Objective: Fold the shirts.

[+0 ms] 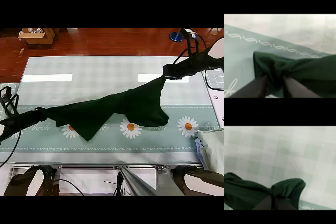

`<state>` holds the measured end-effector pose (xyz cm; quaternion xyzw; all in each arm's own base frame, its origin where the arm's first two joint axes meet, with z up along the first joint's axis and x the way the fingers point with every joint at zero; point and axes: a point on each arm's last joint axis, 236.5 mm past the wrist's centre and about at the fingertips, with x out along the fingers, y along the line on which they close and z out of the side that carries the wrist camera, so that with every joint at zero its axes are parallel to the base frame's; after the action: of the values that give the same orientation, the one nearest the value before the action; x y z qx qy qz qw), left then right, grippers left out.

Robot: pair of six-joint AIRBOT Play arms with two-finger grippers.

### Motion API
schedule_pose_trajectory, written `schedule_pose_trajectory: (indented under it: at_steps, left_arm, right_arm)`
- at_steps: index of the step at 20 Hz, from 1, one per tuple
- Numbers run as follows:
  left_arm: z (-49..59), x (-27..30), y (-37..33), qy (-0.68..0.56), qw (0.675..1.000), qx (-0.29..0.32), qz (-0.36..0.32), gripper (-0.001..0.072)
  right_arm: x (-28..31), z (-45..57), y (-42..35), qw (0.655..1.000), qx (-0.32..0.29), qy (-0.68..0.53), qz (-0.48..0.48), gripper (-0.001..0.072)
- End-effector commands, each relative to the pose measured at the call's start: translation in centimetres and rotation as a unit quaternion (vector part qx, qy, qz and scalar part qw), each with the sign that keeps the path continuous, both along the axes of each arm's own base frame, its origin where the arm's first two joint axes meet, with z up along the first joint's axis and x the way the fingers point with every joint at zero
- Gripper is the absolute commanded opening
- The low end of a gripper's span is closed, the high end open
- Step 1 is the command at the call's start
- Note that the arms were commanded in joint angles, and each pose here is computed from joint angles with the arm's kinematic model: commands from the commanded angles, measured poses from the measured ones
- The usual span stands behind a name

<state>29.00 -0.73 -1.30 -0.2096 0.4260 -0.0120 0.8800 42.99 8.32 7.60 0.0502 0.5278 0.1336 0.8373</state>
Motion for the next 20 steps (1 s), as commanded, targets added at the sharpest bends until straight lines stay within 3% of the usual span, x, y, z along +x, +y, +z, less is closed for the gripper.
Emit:
schedule_pose_trajectory:
  at_steps: [1,2,3,6,9,14,20]
  left_arm:
    - [-0.4,-0.1,-0.2,0.019,1.0,-0.006,-0.008,0.0505]
    - [0.3,-0.2,-0.1,0.024,1.0,0.002,-0.019,0.0623]
    - [1.1,-0.6,0.3,0.036,0.999,0.016,-0.032,0.0647]
    - [3.1,-3.9,2.2,0.125,0.992,0.011,-0.009,0.0646]
    - [2.4,-8.8,-1.8,0.226,0.97,-0.082,-0.042,0.0646]
    - [-2.0,-11.2,-8.7,0.272,0.938,-0.203,-0.064,0.0646]
    - [-5.2,-10.5,-13.4,0.286,0.926,-0.237,-0.067,0.0646]
  right_arm:
    - [0.5,-0.4,0.2,1.0,0.006,-0.001,-0.002,0.0026]
    - [0.4,-0.5,0.2,1.0,0.005,0.001,-0.002,0.0026]
    - [0.4,-0.5,0.1,1.0,0.004,0.001,-0.001,0.0026]
    - [0.4,-0.5,-0.1,1.0,-0.003,0.0,0.003,0.0026]
    - [0.5,-0.7,-0.6,1.0,-0.022,-0.007,0.015,0.0026]
    - [0.5,-0.8,-1.1,0.999,-0.037,-0.008,0.019,0.0026]
    - [0.5,-0.8,-1.1,0.999,-0.037,-0.008,0.019,0.0026]
